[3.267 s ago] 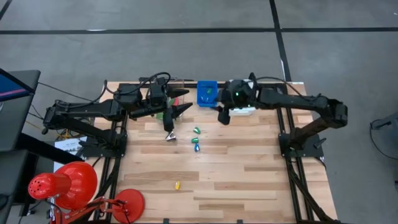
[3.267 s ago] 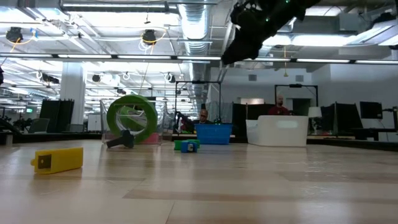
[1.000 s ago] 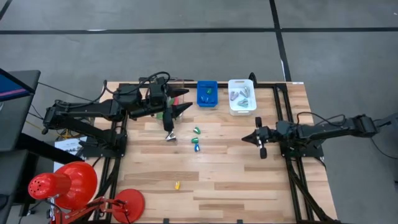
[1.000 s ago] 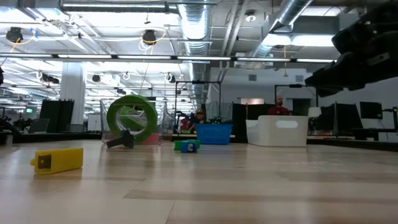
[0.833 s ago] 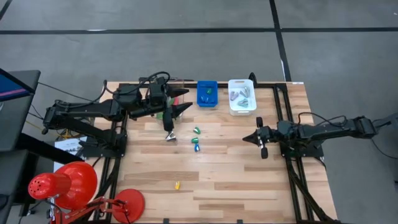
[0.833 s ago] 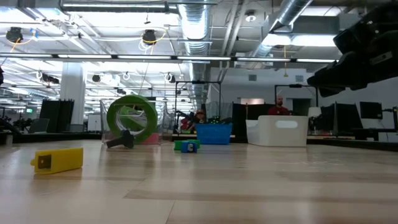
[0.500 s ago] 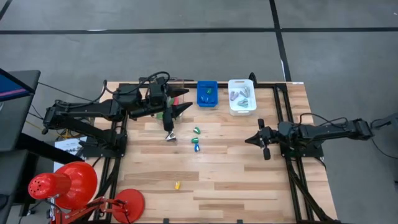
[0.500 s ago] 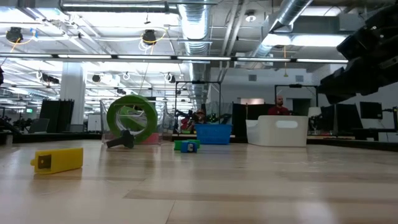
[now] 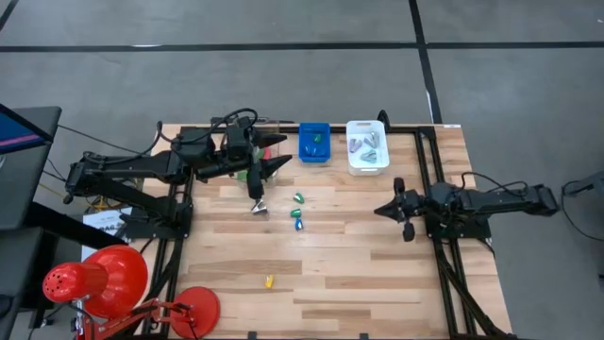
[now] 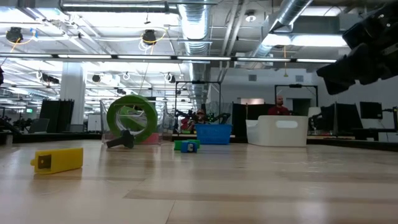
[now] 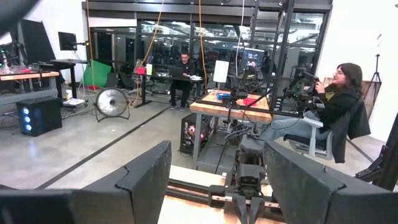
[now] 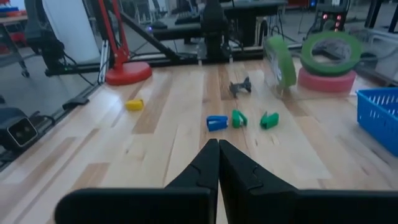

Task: Pick and place Stapler, Stapler remover, tape
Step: Put the black stapler remover into the white bin

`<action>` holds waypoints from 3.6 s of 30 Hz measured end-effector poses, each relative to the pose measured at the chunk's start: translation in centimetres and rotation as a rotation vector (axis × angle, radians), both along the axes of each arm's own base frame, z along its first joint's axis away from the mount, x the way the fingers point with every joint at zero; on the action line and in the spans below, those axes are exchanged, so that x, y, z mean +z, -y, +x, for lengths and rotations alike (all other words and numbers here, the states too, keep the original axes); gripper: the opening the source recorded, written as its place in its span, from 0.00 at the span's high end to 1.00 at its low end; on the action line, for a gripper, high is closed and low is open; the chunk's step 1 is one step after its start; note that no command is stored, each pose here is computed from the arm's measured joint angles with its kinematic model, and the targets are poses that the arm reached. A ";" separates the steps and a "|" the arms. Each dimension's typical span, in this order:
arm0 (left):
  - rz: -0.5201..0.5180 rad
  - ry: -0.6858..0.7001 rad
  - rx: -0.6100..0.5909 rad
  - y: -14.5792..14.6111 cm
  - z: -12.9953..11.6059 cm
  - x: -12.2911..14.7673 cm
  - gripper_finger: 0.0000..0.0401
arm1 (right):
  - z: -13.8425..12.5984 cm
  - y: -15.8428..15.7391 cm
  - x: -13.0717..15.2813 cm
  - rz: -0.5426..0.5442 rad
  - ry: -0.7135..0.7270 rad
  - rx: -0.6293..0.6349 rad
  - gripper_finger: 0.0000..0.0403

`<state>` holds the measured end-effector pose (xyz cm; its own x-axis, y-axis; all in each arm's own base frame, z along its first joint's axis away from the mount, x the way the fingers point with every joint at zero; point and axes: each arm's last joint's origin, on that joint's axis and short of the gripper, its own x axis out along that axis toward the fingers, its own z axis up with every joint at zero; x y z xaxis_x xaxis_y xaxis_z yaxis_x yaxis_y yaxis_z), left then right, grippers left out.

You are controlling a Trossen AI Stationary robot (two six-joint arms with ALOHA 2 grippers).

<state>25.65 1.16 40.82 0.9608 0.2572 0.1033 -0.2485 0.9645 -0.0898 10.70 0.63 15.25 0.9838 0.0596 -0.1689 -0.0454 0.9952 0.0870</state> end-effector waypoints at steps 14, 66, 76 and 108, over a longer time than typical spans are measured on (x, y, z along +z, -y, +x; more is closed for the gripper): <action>0.000 0.001 0.000 0.0 0.0 0.0 0.39 | -0.7 0.6 1.1 0.003 0.128 -0.060 1.00; 0.000 0.003 0.000 0.0 0.0 0.0 0.39 | -0.9 0.6 1.4 0.005 0.167 -0.061 1.00; 0.000 0.002 0.000 0.0 0.0 0.0 0.39 | -0.9 0.6 1.4 0.004 0.167 -0.061 1.00; -0.163 0.058 -0.132 0.3 0.0 0.2 0.39 | -0.9 0.6 1.4 0.004 0.167 -0.061 1.00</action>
<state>25.68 0.84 41.04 0.9809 0.1474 0.1270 -0.1110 0.9599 -0.2573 9.78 -0.01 16.63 1.0000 -0.0005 -0.0027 0.0007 0.9961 0.0877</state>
